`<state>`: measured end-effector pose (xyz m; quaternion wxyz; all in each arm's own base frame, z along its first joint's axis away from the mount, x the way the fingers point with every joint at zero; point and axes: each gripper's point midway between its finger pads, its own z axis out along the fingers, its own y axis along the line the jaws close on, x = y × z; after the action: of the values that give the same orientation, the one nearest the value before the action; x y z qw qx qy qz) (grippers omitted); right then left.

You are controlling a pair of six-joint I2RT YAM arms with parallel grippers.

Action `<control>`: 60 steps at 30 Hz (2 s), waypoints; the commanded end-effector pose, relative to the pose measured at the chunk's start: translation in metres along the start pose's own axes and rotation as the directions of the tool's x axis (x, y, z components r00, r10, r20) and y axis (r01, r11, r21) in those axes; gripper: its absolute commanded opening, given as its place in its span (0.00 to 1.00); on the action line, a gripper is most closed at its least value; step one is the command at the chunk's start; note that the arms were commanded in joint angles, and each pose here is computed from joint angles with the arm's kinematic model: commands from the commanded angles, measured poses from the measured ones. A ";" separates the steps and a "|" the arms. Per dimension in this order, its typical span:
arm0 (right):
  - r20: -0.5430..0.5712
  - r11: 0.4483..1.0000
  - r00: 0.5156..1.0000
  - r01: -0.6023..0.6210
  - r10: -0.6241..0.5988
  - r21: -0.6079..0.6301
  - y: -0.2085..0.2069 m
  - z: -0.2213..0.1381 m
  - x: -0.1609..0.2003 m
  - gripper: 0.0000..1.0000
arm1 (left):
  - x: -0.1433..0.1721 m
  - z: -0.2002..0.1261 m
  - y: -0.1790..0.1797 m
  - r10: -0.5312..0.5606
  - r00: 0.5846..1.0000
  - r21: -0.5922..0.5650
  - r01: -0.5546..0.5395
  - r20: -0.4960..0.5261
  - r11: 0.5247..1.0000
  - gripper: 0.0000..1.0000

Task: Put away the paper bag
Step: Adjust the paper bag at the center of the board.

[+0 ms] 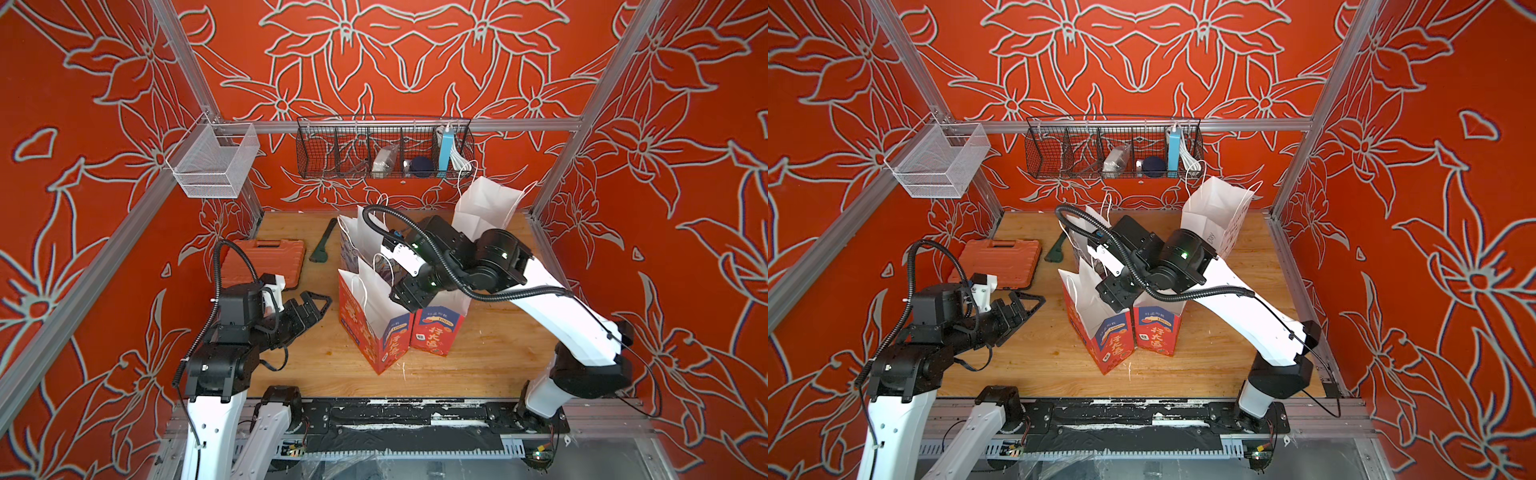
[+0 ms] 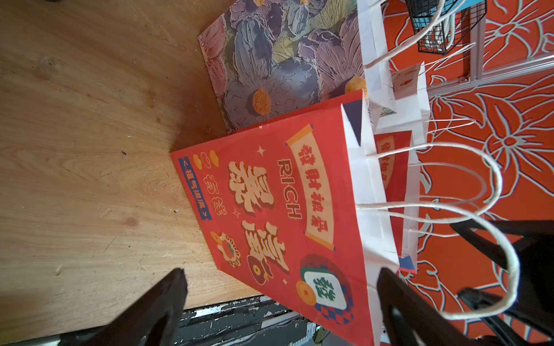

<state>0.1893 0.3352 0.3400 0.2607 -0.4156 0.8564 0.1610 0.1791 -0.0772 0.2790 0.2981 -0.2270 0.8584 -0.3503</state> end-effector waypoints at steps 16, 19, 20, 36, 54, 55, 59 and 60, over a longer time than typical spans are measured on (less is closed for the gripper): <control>-0.059 0.997 0.998 -0.025 0.029 0.079 -0.006 0.054 -0.009 0.50 | 0.012 -0.008 -0.002 0.006 1.000 0.012 -0.005 -0.027 1.000 0.98; -0.078 0.997 0.996 -0.024 0.030 0.078 -0.005 0.062 -0.007 0.43 | 0.014 -0.008 0.002 -0.004 1.000 0.006 0.004 -0.021 1.000 0.98; -0.085 0.997 0.996 -0.021 0.028 0.076 -0.004 0.065 -0.006 0.40 | 0.014 -0.008 0.002 -0.007 1.000 0.006 0.007 -0.018 1.000 0.98; -0.094 0.990 0.988 0.114 -0.122 -0.087 0.025 0.082 -0.023 0.00 | 0.044 -0.027 0.000 0.008 0.996 0.029 -0.005 -0.087 1.000 0.98; 0.051 0.971 0.983 0.183 -0.177 -0.153 0.014 0.060 -0.067 0.30 | 0.049 -0.020 0.002 -0.148 0.984 0.071 0.155 -0.094 0.985 0.89; 0.075 0.974 0.982 0.183 -0.174 -0.136 0.010 0.048 -0.070 0.36 | 0.047 -0.019 0.001 -0.150 0.984 0.073 0.157 -0.091 0.985 0.89; 0.150 0.980 0.974 0.184 -0.171 -0.074 0.001 0.003 -0.072 0.58 | 0.043 -0.015 0.000 -0.161 0.983 0.078 0.168 -0.086 0.983 0.87; 0.157 0.981 0.973 0.181 -0.169 -0.065 -0.001 -0.006 -0.068 0.62 | 0.041 -0.014 0.000 -0.165 0.983 0.081 0.172 -0.085 0.982 0.87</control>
<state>0.2377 0.4057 0.3401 0.2748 -0.4937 0.7997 0.2031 0.1317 -0.0956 0.2708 0.2412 -0.2650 0.8378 -0.4120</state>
